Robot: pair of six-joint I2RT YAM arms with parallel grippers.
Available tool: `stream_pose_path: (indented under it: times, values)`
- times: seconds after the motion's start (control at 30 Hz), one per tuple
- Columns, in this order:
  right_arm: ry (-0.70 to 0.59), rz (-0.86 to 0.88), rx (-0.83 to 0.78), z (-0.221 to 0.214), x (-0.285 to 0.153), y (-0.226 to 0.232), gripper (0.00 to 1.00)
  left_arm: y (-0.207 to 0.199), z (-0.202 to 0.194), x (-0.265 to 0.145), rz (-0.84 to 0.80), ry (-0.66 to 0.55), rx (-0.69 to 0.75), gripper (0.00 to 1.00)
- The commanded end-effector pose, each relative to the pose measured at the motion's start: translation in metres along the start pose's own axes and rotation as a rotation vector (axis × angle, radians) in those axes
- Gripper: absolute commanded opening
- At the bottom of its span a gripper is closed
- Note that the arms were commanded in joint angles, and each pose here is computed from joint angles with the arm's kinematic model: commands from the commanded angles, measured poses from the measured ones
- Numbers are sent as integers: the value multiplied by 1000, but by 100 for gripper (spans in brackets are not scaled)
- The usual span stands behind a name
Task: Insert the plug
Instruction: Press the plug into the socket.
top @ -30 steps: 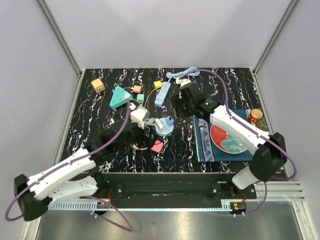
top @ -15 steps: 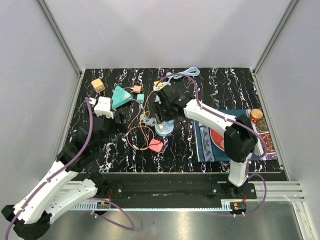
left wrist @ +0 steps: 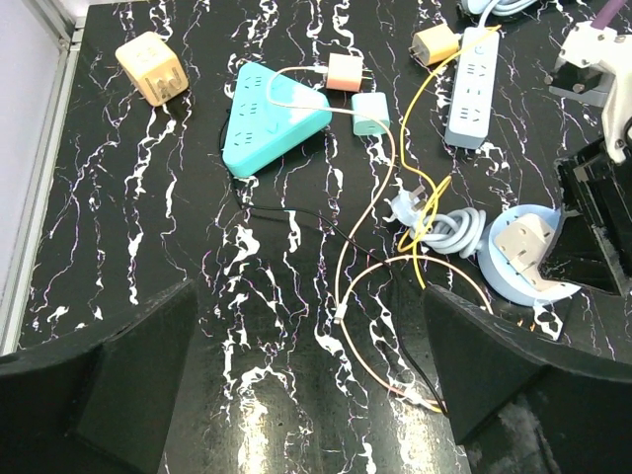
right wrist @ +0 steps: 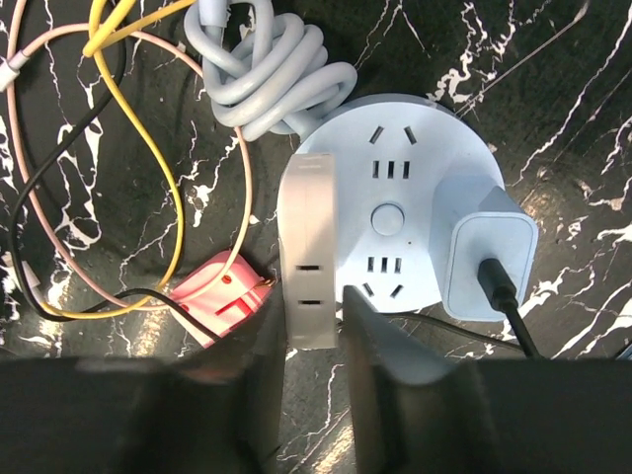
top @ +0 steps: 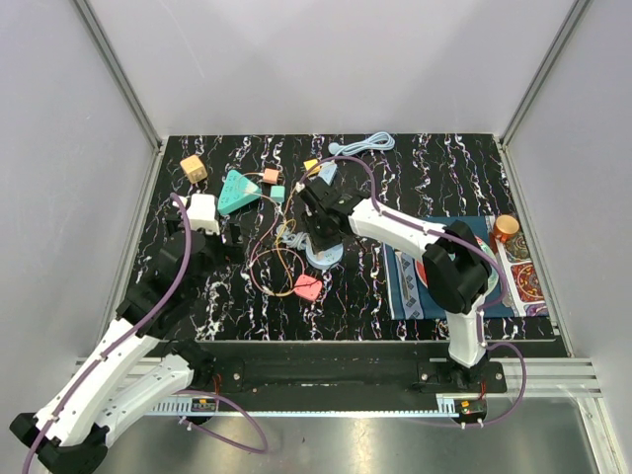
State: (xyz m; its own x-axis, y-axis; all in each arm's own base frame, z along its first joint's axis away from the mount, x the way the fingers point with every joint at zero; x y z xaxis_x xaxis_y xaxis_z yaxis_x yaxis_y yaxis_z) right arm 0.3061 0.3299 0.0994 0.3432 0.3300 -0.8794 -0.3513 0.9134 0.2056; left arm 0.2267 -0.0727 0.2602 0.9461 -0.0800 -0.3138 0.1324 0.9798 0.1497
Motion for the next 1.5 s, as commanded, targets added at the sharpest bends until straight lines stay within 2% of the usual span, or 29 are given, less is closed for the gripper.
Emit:
stream_pose_path:
  times: [0.0, 0.13, 0.17, 0.57, 1.0, 1.13, 1.3, 1.47]
  values:
    - [-4, -18, -21, -4, 2, 5, 23, 4, 8, 0, 11, -33, -17, 99]
    - [11, -51, -29, -13, 9, 0, 1, 6, 6, 1, 15, -29, -21, 99]
    - [9, -67, -34, -14, 10, -2, 0, 6, 6, 1, 16, -27, -21, 99]
    - [41, -253, -123, -33, 27, -19, 0, 9, 3, 3, 31, -19, -27, 99]
    - [127, -371, -191, -47, 45, -30, 0, 10, 3, 3, 37, -15, -30, 99]
    - [136, -391, -206, -46, 43, -33, 0, 10, 2, 3, 40, -9, -32, 99]
    - [82, -414, -205, -33, 23, -36, 0, 11, 2, 2, 44, -15, -37, 99]
    - [45, -457, -162, -19, 2, -59, 0, 13, 2, 3, 53, -14, -45, 99]
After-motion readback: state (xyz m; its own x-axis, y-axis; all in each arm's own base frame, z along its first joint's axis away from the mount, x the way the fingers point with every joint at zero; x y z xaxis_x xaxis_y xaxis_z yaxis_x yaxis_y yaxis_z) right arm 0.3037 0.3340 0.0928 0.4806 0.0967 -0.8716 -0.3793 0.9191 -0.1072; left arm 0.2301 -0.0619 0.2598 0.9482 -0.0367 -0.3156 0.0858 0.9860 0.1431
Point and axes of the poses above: each gripper's point midway between its finger pads, its own x axis out along the fingers, its own y axis along the line the jaws close on, z = x × y, the point moved 2 cm from there along -x, back along the fingers, and after that the axes turned 8 degrees about x, right-handed, at the moved point
